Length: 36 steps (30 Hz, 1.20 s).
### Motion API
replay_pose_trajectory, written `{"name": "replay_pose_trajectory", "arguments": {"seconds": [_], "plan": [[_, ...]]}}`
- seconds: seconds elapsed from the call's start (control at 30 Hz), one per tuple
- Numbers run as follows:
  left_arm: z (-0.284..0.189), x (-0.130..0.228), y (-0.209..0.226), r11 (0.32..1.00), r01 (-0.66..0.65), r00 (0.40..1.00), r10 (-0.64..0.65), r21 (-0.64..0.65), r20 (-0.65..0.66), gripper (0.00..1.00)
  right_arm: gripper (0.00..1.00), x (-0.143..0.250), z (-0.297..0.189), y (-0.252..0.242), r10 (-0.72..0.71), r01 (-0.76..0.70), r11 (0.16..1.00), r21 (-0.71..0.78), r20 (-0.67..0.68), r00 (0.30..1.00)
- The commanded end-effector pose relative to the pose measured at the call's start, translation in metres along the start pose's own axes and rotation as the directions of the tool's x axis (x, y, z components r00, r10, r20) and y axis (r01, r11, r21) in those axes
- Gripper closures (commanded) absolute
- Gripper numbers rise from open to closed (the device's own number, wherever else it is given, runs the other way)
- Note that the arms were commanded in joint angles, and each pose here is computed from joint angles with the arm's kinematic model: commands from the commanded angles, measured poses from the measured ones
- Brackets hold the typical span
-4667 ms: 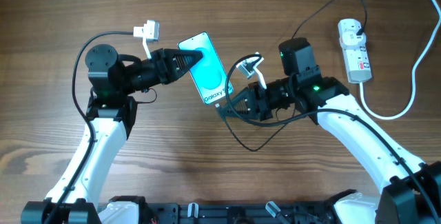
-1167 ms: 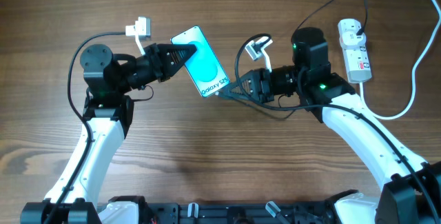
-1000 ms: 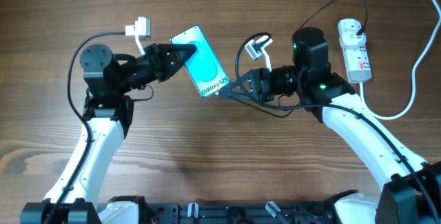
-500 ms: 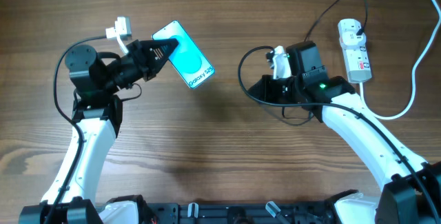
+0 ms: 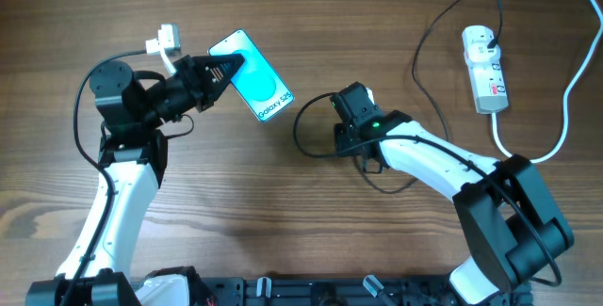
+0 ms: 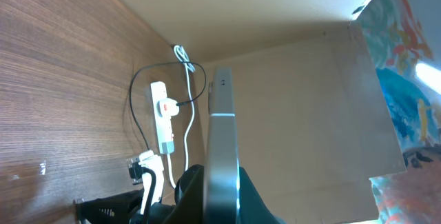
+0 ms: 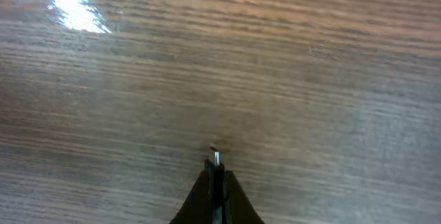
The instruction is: Plug charger to phone and switch on socket
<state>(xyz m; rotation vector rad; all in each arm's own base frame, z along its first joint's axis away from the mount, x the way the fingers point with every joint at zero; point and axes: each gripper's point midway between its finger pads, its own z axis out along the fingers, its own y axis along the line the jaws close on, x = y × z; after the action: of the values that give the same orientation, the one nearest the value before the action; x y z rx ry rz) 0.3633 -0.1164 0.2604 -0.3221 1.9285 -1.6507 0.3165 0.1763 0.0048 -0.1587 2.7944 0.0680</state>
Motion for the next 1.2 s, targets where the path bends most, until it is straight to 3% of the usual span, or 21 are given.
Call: {"name": "replay_pose_trajectory", "arguments": {"seconds": [0.0, 0.23, 0.37, 0.4, 0.43, 0.47, 0.53, 0.73, 0.8, 0.9, 0.97, 1.1, 1.17], "plan": [[-0.006, -0.008, -0.003, 1.000, -0.014, 1.000, 0.014, 0.004, 0.022, 0.96, 0.95, 0.022, 0.014, -0.010, 0.007, -0.003, 0.999, 0.049, -0.087, 0.996], [-0.006, -0.005, -0.005, 1.000, -0.012, 1.000, 0.012, 0.012, 0.001, 0.96, 0.87, 0.054, 0.039, 0.004, 0.028, -0.035, 0.999, -0.025, -0.233, 0.972], [-0.006, -0.005, -0.005, 1.000, -0.012, 1.000, 0.012, 0.012, 0.001, 0.96, 0.93, 0.060, 0.039, 0.005, 0.026, -0.036, 0.999, -0.036, -0.257, 0.966], [-0.006, -0.005, -0.005, 1.000, -0.012, 1.000, 0.012, 0.012, 0.001, 0.96, 0.84, 0.063, 0.038, 0.004, 0.028, -0.037, 0.999, -0.028, -0.271, 0.962], [-0.006, -0.005, -0.005, 1.000, -0.012, 1.000, 0.012, 0.012, 0.001, 0.96, 0.81, 0.066, 0.037, 0.002, 0.028, -0.036, 0.999, -0.021, -0.283, 0.959], [-0.006, -0.005, -0.005, 1.000, -0.012, 1.000, 0.012, 0.012, 0.001, 0.96, 0.82, 0.069, 0.036, 0.001, 0.028, -0.034, 0.999, -0.016, -0.294, 0.955], [-0.006, -0.004, -0.005, 1.000, -0.012, 1.000, 0.012, 0.012, 0.001, 0.96, 0.95, 0.073, 0.035, -0.001, 0.039, -0.042, 0.999, -0.003, -0.312, 0.949], [-0.006, -0.001, -0.006, 1.000, -0.012, 1.000, 0.013, 0.021, -0.020, 0.96, 0.96, 0.072, 0.032, 0.011, 0.068, -0.091, 0.994, -0.056, -0.327, 0.943], [-0.006, -0.001, -0.006, 1.000, -0.012, 1.000, 0.013, 0.021, -0.021, 0.96, 0.96, 0.062, 0.016, 0.035, -0.006, -0.076, 0.970, -0.229, -0.335, 0.942], [-0.006, 0.004, -0.008, 0.999, -0.017, 0.999, 0.019, 0.034, -0.050, 0.96, 0.96, 0.039, -0.035, 0.067, -0.080, -0.092, 0.843, -0.530, -0.292, 0.953], [-0.007, 0.012, -0.014, 0.995, -0.067, 0.993, 0.073, 0.068, -0.093, 0.96, 0.95, 0.027, -0.092, 0.084, -0.170, -0.036, 0.654, -0.756, -0.192, 0.966], [-0.010, 0.024, -0.027, 0.982, -0.132, 0.976, 0.152, 0.132, -0.158, 0.96, 0.95, 0.025, -0.163, 0.092, -0.239, 0.058, 0.372, -0.926, -0.035, 0.970], [-0.009, 0.024, -0.027, 0.984, -0.124, 0.976, 0.145, 0.132, -0.160, 0.96, 0.95, 0.018, -0.194, 0.103, -0.238, 0.091, 0.175, -0.980, 0.048, 0.970]]}}
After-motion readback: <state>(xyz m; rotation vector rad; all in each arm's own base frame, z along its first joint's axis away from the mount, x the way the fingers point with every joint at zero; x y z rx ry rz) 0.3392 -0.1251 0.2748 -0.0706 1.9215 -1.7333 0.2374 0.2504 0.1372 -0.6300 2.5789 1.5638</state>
